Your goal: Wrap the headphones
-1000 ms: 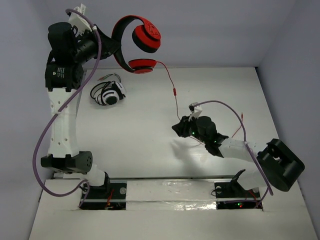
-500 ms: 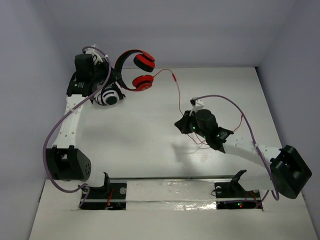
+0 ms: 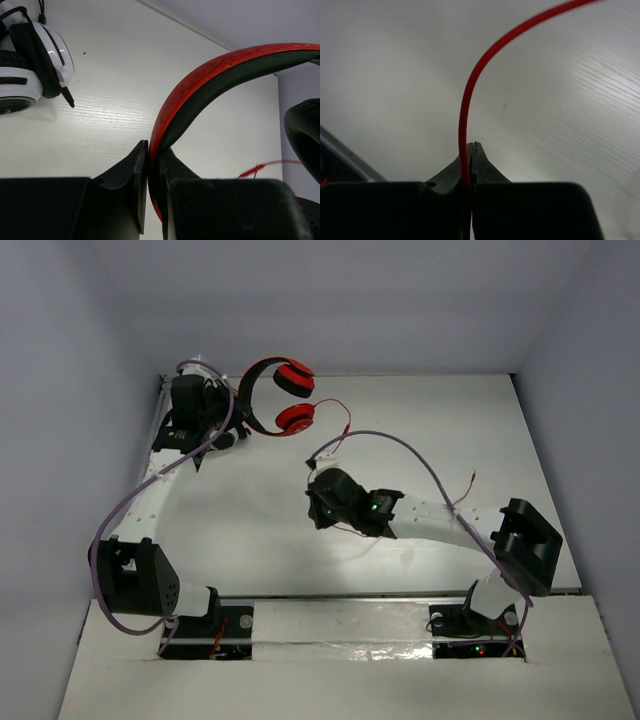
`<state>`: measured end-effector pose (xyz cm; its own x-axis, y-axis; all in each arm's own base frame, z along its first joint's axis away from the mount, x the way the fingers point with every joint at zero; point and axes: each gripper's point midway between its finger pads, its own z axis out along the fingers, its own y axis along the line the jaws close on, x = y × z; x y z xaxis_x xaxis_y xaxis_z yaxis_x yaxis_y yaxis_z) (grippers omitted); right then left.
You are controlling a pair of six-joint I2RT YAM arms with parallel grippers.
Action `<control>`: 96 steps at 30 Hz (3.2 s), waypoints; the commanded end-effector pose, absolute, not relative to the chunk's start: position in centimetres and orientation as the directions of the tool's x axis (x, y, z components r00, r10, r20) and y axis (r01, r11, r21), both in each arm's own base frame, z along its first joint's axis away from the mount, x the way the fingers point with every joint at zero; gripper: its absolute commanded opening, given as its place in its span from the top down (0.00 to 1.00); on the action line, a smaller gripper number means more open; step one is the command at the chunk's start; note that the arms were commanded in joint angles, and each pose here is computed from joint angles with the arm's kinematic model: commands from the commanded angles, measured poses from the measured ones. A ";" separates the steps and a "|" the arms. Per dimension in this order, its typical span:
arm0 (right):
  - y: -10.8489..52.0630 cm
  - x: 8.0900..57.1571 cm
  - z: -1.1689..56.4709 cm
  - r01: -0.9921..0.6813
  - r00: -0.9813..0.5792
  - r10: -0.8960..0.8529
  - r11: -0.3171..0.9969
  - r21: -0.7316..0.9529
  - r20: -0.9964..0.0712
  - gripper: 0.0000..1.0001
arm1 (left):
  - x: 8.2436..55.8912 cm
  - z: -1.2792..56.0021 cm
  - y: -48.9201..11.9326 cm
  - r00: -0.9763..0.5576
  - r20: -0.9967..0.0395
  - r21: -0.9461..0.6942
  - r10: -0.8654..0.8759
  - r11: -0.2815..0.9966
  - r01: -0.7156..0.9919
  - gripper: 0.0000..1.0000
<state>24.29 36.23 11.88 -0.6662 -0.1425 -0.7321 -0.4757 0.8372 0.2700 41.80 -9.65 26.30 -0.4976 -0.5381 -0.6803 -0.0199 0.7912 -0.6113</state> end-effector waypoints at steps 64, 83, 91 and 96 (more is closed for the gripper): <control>22.1 27.6 31.3 -0.202 -0.283 0.029 0.975 0.089 -0.959 0.74 | 27.4 28.5 -26.6 -0.536 -0.842 -0.435 0.062 0.511 0.742 1.00; 24.9 26.9 30.1 -0.370 -0.265 0.220 0.876 0.310 -0.939 0.63 | 27.9 35.5 -24.9 -0.478 -0.869 -0.483 -0.127 0.421 0.768 1.00; 28.7 26.4 29.0 -0.544 -0.242 0.303 0.744 0.388 -0.922 0.59 | 28.2 39.0 -23.5 -0.472 -0.850 -0.527 -0.234 0.403 0.749 1.00; 28.8 28.6 27.4 -0.540 -0.223 0.297 0.755 0.372 -0.928 0.55 | 27.7 41.1 -23.4 -0.452 -0.857 -0.515 -0.247 0.391 0.763 1.00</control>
